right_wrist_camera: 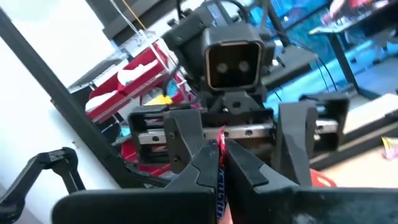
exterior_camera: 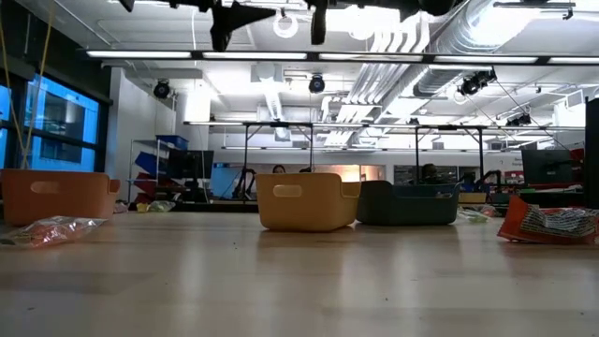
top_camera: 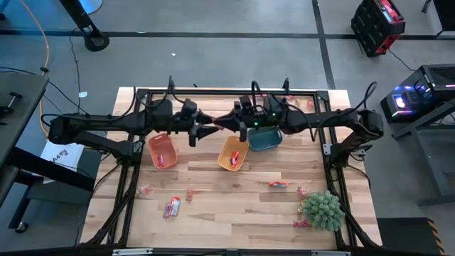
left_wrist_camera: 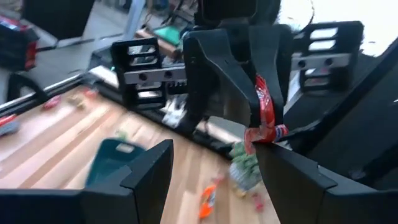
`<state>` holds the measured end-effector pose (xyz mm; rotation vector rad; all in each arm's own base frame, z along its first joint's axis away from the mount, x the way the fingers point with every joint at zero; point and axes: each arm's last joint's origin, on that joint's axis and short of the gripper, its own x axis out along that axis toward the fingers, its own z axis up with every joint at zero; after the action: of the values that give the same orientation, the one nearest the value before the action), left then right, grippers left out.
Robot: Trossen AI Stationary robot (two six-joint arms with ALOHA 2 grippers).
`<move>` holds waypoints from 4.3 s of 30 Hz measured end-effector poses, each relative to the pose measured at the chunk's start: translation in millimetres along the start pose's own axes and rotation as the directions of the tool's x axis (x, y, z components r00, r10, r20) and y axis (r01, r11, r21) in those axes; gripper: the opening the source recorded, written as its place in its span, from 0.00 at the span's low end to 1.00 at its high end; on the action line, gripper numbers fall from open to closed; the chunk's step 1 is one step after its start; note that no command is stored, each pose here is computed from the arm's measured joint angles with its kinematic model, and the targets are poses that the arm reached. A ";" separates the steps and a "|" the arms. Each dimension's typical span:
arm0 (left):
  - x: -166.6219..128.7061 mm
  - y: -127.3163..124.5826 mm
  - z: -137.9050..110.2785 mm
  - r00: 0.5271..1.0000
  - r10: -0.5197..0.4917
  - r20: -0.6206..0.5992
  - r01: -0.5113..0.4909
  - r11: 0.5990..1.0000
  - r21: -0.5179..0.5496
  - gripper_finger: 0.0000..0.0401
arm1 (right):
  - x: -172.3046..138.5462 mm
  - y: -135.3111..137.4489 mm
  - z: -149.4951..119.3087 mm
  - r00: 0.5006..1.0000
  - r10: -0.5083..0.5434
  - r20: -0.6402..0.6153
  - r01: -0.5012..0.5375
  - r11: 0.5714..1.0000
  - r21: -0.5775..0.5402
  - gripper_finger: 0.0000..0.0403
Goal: Sort candy
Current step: Put the red candy into the orange bin, then put the orange gummy into the blue bin
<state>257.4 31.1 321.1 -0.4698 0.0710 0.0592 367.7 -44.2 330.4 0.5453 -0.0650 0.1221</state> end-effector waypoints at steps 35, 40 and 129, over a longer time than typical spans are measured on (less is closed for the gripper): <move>9.1 -18.9 28.0 0.890 -0.262 0.374 0.260 0.964 0.055 0.56 | 3.5 46.5 62.9 0.990 0.040 0.135 -0.023 0.992 -0.121 0.00; 8.5 -17.6 29.5 0.887 -0.260 0.381 0.259 0.964 0.054 0.46 | 4.1 46.8 60.4 0.993 0.033 0.117 -0.021 0.994 -0.105 0.01; 14.6 72.8 -103.8 0.478 0.590 -0.651 -0.711 0.695 0.108 0.29 | -65.2 40.4 87.3 0.952 -0.293 -0.085 0.280 0.951 -0.134 0.47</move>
<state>260.9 49.4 194.8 -0.6068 0.9645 0.6856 295.2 -61.8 419.5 0.4219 0.1084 -0.1372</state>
